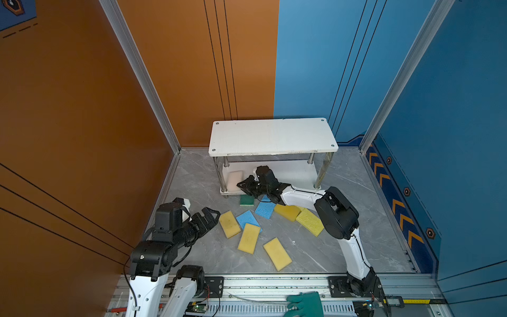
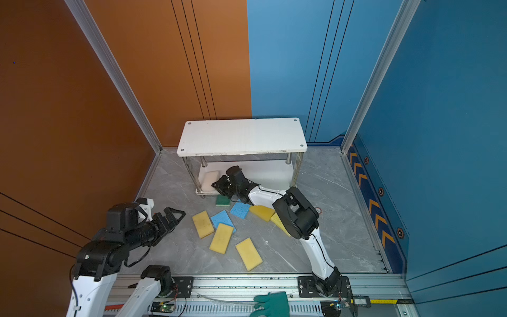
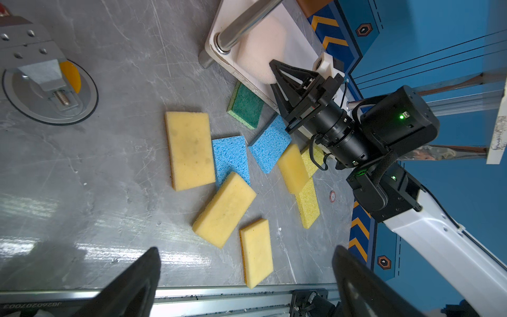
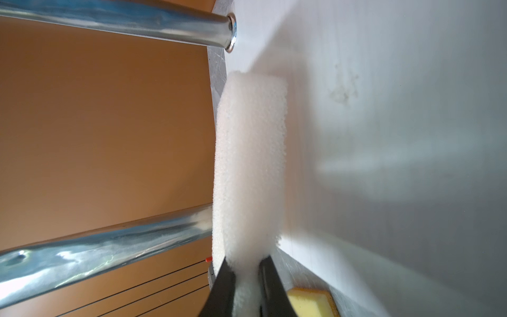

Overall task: Place and organize the cleaning sponges onto the shelf
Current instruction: 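Push the white sponge onto the lower shelf with the right gripper and release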

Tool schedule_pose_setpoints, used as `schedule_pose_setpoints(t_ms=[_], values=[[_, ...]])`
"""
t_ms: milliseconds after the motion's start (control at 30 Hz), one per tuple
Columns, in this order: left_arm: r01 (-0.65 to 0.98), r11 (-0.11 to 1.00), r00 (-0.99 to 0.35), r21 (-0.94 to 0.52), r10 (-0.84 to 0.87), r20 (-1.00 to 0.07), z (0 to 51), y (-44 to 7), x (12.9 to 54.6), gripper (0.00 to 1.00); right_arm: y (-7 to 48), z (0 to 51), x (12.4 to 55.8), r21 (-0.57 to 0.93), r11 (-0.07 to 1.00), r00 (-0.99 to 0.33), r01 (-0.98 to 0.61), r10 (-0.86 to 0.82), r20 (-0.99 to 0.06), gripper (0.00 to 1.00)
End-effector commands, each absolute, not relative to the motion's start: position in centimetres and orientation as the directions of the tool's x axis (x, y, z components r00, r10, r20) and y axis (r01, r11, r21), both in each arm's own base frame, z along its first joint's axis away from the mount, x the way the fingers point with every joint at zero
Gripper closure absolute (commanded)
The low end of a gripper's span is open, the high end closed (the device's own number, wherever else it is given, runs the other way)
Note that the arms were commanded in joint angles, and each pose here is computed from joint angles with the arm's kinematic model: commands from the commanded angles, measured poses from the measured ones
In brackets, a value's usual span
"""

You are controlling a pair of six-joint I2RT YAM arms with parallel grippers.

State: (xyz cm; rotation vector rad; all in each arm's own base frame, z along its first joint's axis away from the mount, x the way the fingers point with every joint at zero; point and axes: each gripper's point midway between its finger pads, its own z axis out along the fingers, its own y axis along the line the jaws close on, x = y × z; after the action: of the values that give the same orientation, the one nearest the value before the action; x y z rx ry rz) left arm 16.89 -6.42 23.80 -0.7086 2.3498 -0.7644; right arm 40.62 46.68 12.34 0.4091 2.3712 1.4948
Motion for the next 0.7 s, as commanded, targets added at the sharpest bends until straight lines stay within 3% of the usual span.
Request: schedule_pose_setpoints(t_ms=[0,200,533,667], values=[[-0.286,0.702,-0.723,-0.652,-0.605,-0.334,24.0,-6.7,16.5,0.02,46.9,12.5,41.9,0.909,0.409,-0.894,0.079,0.433,-0.117,0.85],[-0.284,0.696,-0.73,-0.659,-0.603,-0.322,24.0,-6.9,16.5,0.02,47.1,11.6,42.3,0.905,0.415,-0.894,0.091,0.434,-0.109,0.83],[-0.291,0.688,-0.731,-0.665,-0.608,-0.308,23.7,-6.9,16.6,0.02,46.3,11.0,41.8,0.883,0.456,-0.894,0.109,0.434,-0.114,0.48],[-0.288,0.685,-0.733,-0.669,-0.607,-0.306,23.8,-6.9,16.5,0.02,45.6,10.7,41.4,0.854,0.507,-0.896,0.119,0.426,-0.128,0.42]])
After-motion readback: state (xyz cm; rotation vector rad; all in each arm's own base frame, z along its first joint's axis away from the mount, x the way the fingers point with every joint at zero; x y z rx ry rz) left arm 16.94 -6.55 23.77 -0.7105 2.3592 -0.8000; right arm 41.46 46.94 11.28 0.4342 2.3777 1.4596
